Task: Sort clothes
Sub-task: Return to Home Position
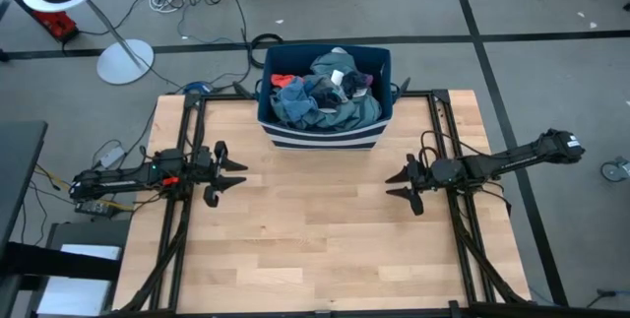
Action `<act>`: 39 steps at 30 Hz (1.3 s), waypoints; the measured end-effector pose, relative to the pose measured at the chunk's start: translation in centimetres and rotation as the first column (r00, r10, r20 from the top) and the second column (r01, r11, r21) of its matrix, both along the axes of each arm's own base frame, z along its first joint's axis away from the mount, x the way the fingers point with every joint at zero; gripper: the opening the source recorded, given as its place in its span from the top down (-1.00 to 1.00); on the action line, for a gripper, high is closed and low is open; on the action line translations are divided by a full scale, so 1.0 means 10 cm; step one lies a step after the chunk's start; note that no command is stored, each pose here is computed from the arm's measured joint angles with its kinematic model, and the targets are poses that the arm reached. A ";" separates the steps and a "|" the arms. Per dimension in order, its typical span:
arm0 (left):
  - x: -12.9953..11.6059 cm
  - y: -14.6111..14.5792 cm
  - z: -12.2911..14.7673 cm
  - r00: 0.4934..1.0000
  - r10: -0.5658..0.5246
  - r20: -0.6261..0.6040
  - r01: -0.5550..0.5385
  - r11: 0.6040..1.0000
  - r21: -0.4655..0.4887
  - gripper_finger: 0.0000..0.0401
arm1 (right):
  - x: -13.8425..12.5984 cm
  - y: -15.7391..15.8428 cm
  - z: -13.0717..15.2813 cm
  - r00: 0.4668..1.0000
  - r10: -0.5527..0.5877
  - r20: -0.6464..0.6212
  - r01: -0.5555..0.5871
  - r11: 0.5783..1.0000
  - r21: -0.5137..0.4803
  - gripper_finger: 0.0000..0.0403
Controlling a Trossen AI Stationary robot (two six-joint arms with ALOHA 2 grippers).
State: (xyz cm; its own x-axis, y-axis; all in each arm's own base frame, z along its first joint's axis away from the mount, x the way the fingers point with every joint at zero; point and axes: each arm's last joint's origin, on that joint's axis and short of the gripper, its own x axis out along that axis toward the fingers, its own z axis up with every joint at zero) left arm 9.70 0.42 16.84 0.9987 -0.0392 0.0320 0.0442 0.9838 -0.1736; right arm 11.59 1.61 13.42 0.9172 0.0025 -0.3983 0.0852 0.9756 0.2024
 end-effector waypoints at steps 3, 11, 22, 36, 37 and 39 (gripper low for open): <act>0.00 0.00 0.00 1.000 0.001 0.000 -0.001 1.000 0.018 0.19 | 0.00 -0.01 0.00 1.000 0.006 -0.001 -0.006 0.999 -0.034 0.18; 0.00 0.01 0.00 0.999 0.032 0.001 -0.032 0.990 0.135 0.19 | 0.00 -0.01 0.00 0.999 0.040 -0.005 -0.040 0.992 -0.120 0.18; 0.00 0.01 0.00 0.999 0.041 0.002 -0.041 0.984 0.172 0.19 | 0.02 -0.01 0.05 0.998 0.036 0.059 -0.029 0.993 -0.113 0.18; 0.00 0.01 0.00 0.999 0.041 0.005 -0.041 0.984 0.172 0.19 | 0.03 0.00 0.08 0.996 0.041 0.084 -0.032 0.994 -0.106 0.18; 0.00 0.01 0.00 0.999 0.041 0.005 -0.041 0.984 0.172 0.19 | 0.03 0.00 0.08 0.996 0.041 0.085 -0.032 0.994 -0.106 0.18; 0.00 0.01 0.00 0.999 0.041 0.005 -0.041 0.984 0.172 0.19 | 0.03 0.00 0.08 0.995 0.041 0.085 -0.032 0.994 -0.106 0.18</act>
State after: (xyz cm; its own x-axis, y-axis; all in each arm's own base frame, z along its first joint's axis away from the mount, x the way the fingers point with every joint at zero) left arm 9.70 0.53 16.82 0.9995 -0.0031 0.0298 0.0032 1.0000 -0.0019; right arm 11.91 1.57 14.21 0.9486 -0.0004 -0.3165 0.0353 0.9939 0.1044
